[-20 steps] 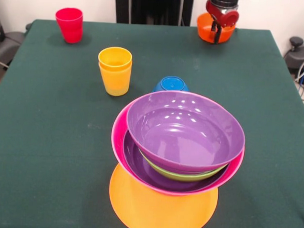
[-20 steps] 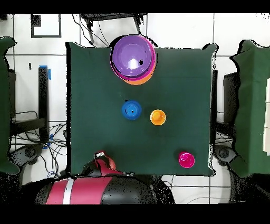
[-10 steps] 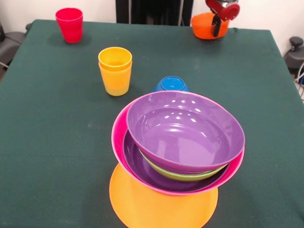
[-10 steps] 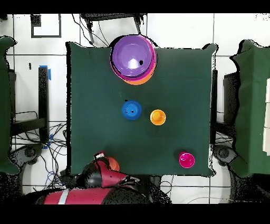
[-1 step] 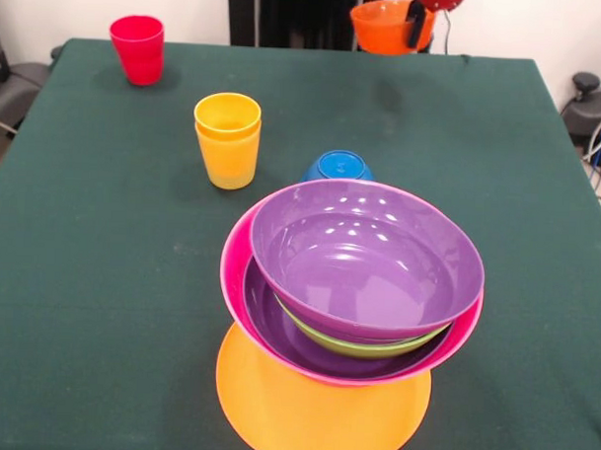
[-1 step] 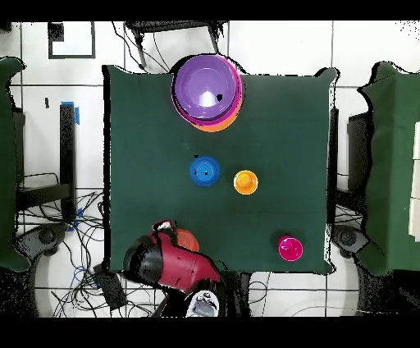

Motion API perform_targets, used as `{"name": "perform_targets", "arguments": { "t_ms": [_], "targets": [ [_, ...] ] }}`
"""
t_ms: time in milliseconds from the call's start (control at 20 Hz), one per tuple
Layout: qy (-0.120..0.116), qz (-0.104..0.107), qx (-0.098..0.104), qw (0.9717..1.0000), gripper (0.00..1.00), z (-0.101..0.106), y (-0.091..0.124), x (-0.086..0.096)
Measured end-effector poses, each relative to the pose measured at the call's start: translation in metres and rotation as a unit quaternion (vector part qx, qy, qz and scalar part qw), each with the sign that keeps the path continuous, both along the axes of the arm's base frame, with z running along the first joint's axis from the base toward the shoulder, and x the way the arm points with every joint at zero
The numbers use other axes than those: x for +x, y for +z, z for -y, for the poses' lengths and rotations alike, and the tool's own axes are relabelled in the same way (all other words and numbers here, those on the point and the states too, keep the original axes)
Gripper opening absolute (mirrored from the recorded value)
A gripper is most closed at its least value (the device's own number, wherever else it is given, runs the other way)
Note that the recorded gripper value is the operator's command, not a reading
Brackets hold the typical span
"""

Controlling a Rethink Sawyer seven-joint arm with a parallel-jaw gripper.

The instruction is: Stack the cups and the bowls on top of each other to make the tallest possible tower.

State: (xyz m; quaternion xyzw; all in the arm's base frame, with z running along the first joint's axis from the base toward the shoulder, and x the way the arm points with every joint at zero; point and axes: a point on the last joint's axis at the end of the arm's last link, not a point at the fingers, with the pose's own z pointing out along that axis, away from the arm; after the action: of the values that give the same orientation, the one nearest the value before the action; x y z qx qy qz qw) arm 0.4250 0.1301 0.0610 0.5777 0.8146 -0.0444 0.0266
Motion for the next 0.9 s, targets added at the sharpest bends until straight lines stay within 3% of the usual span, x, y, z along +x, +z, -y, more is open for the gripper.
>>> {"name": "perform_targets", "arguments": {
  "t_ms": [50, 100, 300, 350, 500, 600, 700, 750, 900],
  "targets": [
    [0.000, 0.000, 0.000, 1.0000, 0.00, 0.001, 0.003, 0.004],
    [0.002, 0.004, -0.002, 1.0000, 0.00, 0.003, 0.019, 0.027],
    [0.010, 0.016, -0.008, 0.9998, 0.00, 0.008, 0.044, 0.065],
    [0.017, 0.024, -0.013, 0.9995, 0.00, 0.011, 0.057, 0.089],
    [0.025, 0.035, -0.019, 0.9989, 0.00, 0.015, 0.069, 0.115],
    [0.038, 0.050, -0.028, 0.9976, 0.00, 0.019, 0.085, 0.149],
    [0.045, 0.056, -0.033, 0.9968, 0.00, 0.021, 0.093, 0.168],
    [0.055, 0.063, -0.041, 0.9956, 0.00, 0.023, 0.106, 0.193],
    [0.067, 0.069, -0.050, 0.9941, 0.00, 0.025, 0.122, 0.223]
  ]
}}
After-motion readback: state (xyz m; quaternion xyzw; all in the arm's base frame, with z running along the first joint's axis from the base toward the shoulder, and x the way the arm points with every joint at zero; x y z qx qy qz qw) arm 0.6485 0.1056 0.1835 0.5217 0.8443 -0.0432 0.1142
